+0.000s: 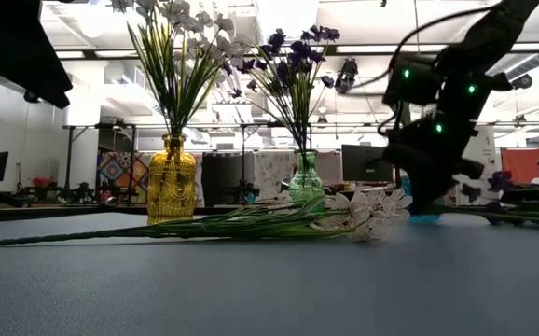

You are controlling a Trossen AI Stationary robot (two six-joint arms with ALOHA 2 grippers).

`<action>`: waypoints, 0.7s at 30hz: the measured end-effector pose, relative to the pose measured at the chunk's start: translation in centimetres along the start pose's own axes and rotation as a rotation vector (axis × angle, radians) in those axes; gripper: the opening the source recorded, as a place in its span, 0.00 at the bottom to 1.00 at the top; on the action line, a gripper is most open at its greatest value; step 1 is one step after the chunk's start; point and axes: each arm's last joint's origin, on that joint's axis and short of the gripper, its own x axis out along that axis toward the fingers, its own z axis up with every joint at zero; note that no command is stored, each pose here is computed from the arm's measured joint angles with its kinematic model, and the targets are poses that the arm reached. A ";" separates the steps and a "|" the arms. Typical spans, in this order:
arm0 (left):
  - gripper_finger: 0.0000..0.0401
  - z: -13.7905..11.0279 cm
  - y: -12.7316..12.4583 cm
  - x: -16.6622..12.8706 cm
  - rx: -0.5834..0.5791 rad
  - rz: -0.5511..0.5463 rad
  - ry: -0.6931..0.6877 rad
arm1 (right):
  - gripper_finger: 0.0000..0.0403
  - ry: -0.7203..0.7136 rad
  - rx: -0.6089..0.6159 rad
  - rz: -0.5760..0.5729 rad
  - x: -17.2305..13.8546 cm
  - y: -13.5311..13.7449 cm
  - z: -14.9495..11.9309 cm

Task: Sort flowers into vase by color
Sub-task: Put the pink flower into the blue vase

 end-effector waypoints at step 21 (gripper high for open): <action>0.71 0.1 0.0 0.0 -0.003 0.008 -0.048 | 0.04 -0.840 0.064 0.319 -11.9 0.2 3.9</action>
